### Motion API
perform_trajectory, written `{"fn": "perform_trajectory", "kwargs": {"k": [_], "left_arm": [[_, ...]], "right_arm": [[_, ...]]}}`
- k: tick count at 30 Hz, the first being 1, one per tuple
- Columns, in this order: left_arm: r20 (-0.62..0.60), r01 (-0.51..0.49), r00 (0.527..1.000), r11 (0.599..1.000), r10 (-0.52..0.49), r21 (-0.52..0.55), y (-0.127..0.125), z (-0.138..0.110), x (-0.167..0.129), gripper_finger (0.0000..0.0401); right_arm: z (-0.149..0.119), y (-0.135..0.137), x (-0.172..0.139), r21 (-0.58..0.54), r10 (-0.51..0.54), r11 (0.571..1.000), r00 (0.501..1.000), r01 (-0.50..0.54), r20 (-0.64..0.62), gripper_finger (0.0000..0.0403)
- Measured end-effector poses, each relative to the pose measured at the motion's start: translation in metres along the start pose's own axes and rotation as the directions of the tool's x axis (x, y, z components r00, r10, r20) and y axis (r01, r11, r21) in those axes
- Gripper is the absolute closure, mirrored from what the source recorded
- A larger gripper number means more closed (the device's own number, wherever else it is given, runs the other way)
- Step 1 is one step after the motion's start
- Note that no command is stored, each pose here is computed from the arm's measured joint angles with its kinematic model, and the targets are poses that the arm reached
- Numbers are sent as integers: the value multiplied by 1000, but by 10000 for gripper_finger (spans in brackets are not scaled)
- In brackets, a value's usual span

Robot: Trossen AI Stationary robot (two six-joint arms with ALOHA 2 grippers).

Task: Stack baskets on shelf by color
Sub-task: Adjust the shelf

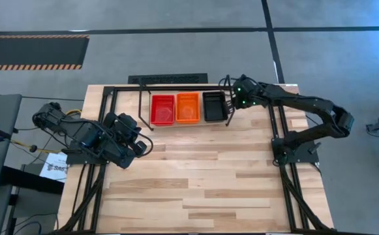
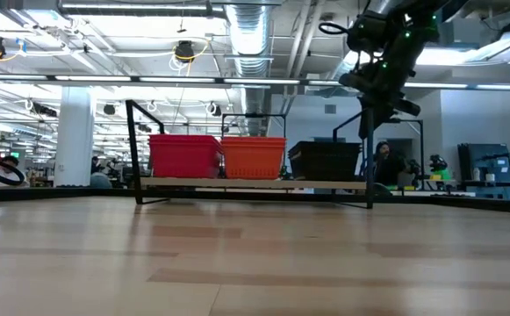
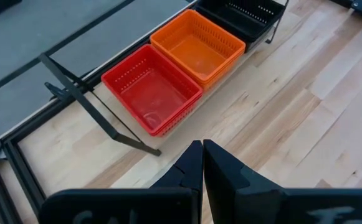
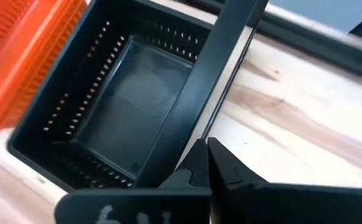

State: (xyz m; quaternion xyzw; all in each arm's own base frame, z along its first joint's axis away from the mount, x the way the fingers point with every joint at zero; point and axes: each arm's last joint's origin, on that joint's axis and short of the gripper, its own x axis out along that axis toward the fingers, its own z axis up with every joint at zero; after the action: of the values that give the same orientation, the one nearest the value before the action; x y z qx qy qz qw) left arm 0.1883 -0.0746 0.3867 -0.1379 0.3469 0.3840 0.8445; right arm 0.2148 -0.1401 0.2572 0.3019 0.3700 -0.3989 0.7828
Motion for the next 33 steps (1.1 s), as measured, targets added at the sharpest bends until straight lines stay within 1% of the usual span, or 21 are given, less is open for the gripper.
{"fn": "perform_trajectory", "kwargs": {"k": [4, 6, 9, 12, 14, 17, 20, 24, 29, 31, 33], "left_arm": [[15, -9, 1000, 1000, 9, -2, 0, 1, 1, 401], [41, -27, 999, 999, 27, -20, 1, 3, 2, 401], [82, -60, 994, 993, 69, -106, 5, 9, 6, 401], [104, -94, 987, 973, 118, -211, 9, 15, 13, 401], [98, -122, 983, 953, 155, -276, 13, 21, 19, 401], [66, -174, 976, 926, 207, -336, 22, 30, 29, 401], [-12, -232, 969, 898, 245, -374, 33, 39, 42, 401], [-141, -343, 939, 861, 313, -375, 48, 40, 68, 401], [-363, -473, 862, 822, 355, -319, 70, 29, 104, 401], [-402, -506, 836, 808, 373, -302, 77, 26, 113, 401], [-412, -530, 822, 793, 394, -299, 84, 27, 119, 401]], "right_arm": [[1, -1, -8, -40, -69, 997, 997, 70, 25, 403], [3, -4, -18, -57, -134, 989, 990, 136, 37, 403], [9, -10, -39, -68, -207, 975, 977, 210, 47, 403], [14, -14, -66, -61, -221, 973, 973, 225, 65, 403], [15, -14, -86, -59, -199, 977, 976, 205, 91, 403], [14, -9, -118, -82, -101, 990, 984, 114, 148, 403], [8, -5, -149, -139, -4, 990, 975, 36, 223, 403], [-3, -3, -178, -202, 100, 979, 952, -42, 289, 403], [-15, -5, -197, -263, 188, 959, 927, -102, 324, 403], [-17, -6, -201, -273, 204, 955, 922, -113, 329, 403], [-19, -7, -203, -282, 211, 952, 921, -118, 327, 403]]}}
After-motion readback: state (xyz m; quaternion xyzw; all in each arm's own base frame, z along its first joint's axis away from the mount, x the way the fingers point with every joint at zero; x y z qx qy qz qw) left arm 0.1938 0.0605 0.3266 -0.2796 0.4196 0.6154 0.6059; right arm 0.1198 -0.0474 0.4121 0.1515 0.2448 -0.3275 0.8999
